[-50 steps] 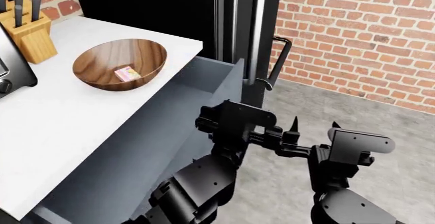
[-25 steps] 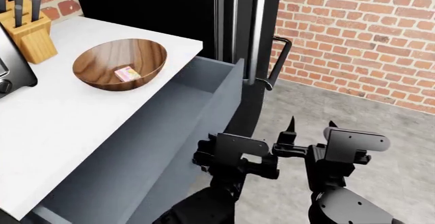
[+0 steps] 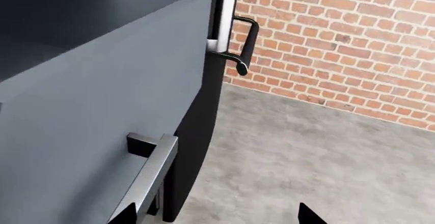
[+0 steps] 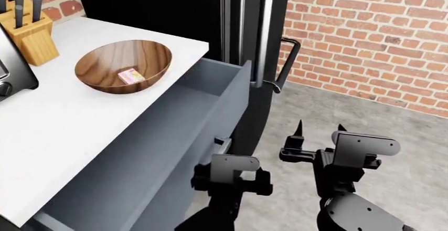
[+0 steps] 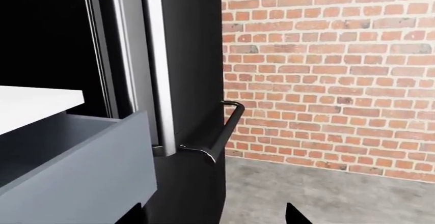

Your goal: Place the bar in the bowl and close the drawer.

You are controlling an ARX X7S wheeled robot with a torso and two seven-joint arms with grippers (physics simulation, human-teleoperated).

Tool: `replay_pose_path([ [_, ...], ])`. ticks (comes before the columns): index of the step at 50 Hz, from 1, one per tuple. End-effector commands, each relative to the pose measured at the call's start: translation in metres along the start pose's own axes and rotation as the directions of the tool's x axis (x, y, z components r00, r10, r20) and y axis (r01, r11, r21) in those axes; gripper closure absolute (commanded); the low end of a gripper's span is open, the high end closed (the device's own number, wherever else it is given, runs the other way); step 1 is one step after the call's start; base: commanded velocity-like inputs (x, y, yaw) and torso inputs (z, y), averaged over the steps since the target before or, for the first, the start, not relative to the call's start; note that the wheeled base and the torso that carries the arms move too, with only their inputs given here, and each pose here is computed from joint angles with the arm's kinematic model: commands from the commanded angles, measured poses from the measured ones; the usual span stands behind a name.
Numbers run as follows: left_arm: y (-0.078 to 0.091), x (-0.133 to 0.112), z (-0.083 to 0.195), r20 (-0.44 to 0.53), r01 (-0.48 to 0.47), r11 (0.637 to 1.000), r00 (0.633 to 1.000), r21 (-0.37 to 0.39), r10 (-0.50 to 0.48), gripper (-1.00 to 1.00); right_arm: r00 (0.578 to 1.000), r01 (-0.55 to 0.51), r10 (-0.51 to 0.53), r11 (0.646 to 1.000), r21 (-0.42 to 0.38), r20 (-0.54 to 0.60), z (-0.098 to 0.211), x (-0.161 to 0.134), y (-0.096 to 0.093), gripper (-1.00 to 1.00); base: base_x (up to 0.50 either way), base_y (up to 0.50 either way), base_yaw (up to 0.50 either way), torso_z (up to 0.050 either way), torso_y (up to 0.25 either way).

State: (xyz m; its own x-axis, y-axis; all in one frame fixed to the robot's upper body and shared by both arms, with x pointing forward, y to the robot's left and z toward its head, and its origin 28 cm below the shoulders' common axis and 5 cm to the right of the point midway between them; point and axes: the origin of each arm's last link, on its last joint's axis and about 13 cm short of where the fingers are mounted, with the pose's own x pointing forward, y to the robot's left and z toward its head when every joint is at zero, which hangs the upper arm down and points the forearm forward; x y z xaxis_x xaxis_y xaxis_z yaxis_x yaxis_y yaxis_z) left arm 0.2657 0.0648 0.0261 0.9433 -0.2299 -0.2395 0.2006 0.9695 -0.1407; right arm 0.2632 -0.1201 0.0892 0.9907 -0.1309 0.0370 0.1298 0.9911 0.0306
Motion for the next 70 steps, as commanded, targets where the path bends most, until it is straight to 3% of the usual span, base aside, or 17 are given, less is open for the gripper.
replay_pose_path([
  [1, 0.008, 0.007, -0.016, -0.044, -0.050, 0.998, 0.998, -0.037, 0.048, -1.00, 1.000, -0.004, 0.004, 1.000, -0.001, -0.001, 0.000, 0.000, 0.001, -1.00, 0.00, 0.00, 0.00, 0.000, 0.000],
  [5, 0.010, 0.009, -0.021, -0.054, -0.066, 0.996, 0.997, -0.052, 0.063, -1.00, 1.000, -0.006, 0.006, 1.000, -0.003, -0.003, 0.000, 0.001, 0.001, -1.00, 0.00, 0.00, 0.00, 0.000, 0.000],
  [12, 0.016, 0.012, -0.029, -0.011, -0.176, 0.984, 0.984, 0.012, 0.176, -1.00, 1.000, -0.008, 0.008, 1.000, -0.002, -0.004, -0.001, 0.001, 0.001, -1.00, 0.00, 0.00, 0.00, 0.000, 0.000],
  [21, 0.025, 0.016, -0.034, 0.024, -0.288, 0.957, 0.957, 0.041, 0.288, -1.00, 1.000, -0.011, 0.011, 1.000, -0.004, -0.009, -0.003, 0.002, 0.002, -1.00, 0.00, 0.00, 0.00, 0.000, 0.000],
  [38, 0.044, 0.022, -0.038, 0.051, -0.412, 0.907, 0.911, 0.086, 0.409, -1.00, 1.000, -0.017, 0.017, 1.000, -0.008, -0.016, -0.004, 0.002, 0.002, -1.00, 0.00, 0.00, 0.00, 0.000, 0.000],
  [50, 0.056, 0.027, -0.034, 0.011, -0.467, 0.884, 0.884, 0.032, 0.467, -1.00, 1.000, -0.022, 0.021, 1.000, -0.010, -0.019, -0.004, 0.002, 0.003, -1.00, 0.00, 0.00, 0.00, 0.000, 0.000],
  [70, 0.101, 0.035, -0.020, 0.001, -0.604, 0.795, 0.796, -0.055, 0.605, -1.00, 0.999, -0.030, 0.030, 0.999, -0.015, -0.021, -0.005, 0.003, 0.005, -1.00, 0.00, 0.00, 0.00, 0.000, 0.000],
])
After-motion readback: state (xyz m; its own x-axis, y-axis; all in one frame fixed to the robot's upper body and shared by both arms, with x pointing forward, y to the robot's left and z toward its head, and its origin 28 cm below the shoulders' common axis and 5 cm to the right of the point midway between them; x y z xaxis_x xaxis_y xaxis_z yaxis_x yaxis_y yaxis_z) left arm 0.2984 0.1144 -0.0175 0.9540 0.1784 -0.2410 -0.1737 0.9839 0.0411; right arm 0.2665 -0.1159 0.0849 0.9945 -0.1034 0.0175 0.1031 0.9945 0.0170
